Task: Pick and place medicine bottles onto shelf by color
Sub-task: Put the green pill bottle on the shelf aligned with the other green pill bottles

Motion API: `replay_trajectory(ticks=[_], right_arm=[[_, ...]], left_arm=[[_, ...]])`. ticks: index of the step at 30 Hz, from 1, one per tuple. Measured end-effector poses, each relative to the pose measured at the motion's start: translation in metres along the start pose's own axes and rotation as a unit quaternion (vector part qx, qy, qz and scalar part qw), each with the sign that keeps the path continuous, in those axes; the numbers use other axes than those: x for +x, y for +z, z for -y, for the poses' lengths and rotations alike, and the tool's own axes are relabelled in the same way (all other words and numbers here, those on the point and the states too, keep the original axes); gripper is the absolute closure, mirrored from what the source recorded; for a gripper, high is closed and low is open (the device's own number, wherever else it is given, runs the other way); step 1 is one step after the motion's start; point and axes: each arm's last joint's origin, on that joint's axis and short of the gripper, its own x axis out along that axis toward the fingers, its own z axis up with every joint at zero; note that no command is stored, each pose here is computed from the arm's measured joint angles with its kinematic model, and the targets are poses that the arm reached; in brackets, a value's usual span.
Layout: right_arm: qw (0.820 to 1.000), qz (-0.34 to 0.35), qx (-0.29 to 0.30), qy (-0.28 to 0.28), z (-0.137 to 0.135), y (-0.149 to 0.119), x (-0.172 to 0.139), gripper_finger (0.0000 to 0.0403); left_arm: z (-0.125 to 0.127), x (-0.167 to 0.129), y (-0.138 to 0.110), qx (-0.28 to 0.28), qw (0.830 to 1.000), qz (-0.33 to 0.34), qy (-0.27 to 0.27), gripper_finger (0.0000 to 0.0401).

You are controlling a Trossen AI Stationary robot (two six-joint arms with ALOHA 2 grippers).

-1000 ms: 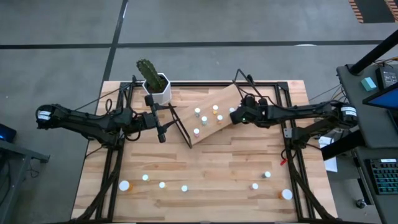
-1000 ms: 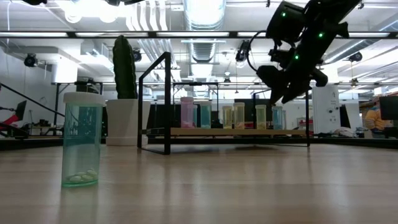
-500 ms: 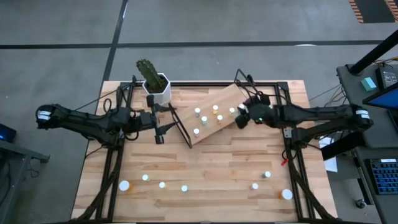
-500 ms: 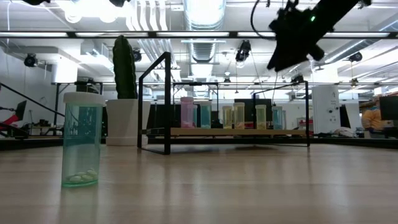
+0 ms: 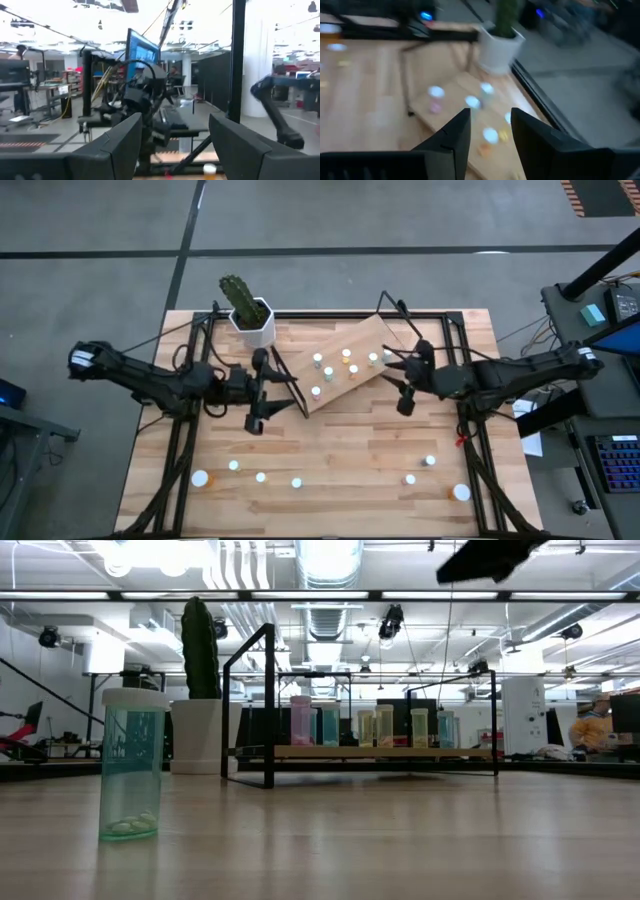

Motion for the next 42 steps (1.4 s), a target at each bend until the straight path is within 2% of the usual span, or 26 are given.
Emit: replay_trajectory(ticks=[4,6,8,11,14,17,19,21,24,28,30,32,35,38,42], right_arm=[[0.991,0.066,-0.056,0.104,-0.002,0.012,-0.009,0.0273],[0.98,0.1,-0.081,0.153,-0.003,0.016,-0.014,0.0274],[0.972,0.121,-0.1,0.178,-0.002,0.018,-0.018,0.0277],[0.97,0.127,-0.111,0.178,0.0,0.018,-0.022,0.0284],[0.969,0.127,-0.114,0.178,0.0,0.016,-0.023,0.029],[0.97,0.113,-0.12,0.18,-0.001,0.009,-0.02,0.0293],[0.968,0.112,-0.134,0.179,-0.002,0.008,-0.019,0.0294],[0.968,0.114,-0.135,0.179,-0.002,0.008,-0.02,0.0294],[0.968,0.113,-0.135,0.179,0.0,0.008,-0.022,0.0294],[0.97,0.098,-0.131,0.182,0.001,0.003,-0.023,0.0299],[0.971,0.096,-0.124,0.183,0.001,0.001,-0.024,0.0301],[0.971,0.095,-0.122,0.183,0.001,-0.001,-0.024,0.0302],[0.97,0.098,-0.123,0.183,0.002,-0.001,-0.024,0.0303],[0.971,0.095,-0.116,0.184,0.001,-0.003,-0.024,0.0303],[0.972,0.09,-0.11,0.185,0.001,-0.005,-0.023,0.0303]], left_arm=[[0.007,0.021,0.012,-0.018,0.999,-0.049,-0.005,0.0186],[0.01,0.031,0.014,-0.053,0.994,-0.1,-0.004,0.0186],[0.015,0.038,0.013,-0.101,0.979,-0.176,0.003,0.0186],[0.028,0.045,0.007,-0.169,0.937,-0.306,0.029,0.0186],[0.049,0.053,0.005,-0.238,0.877,-0.414,0.05,0.0186],[0.082,0.061,0.004,-0.295,0.819,-0.488,0.065,0.0186],[0.105,0.067,-0.006,-0.296,0.792,-0.529,0.076,0.0186],[0.124,0.072,-0.02,-0.276,0.773,-0.564,0.091,0.0186],[0.139,0.073,-0.049,-0.213,0.746,-0.616,0.136,0.0186],[0.149,0.069,-0.099,-0.121,0.702,-0.684,0.159,0.0186],[0.155,0.072,-0.119,-0.101,0.7,-0.692,0.146,0.0186],[0.159,0.076,-0.13,-0.086,0.709,-0.688,0.13,0.0186],[0.16,0.077,-0.131,-0.069,0.72,-0.68,0.118,0.0186],[0.159,0.072,-0.138,-0.052,0.72,-0.682,0.116,0.0186],[0.163,0.069,-0.146,-0.059,0.728,-0.675,0.103,0.0186]])
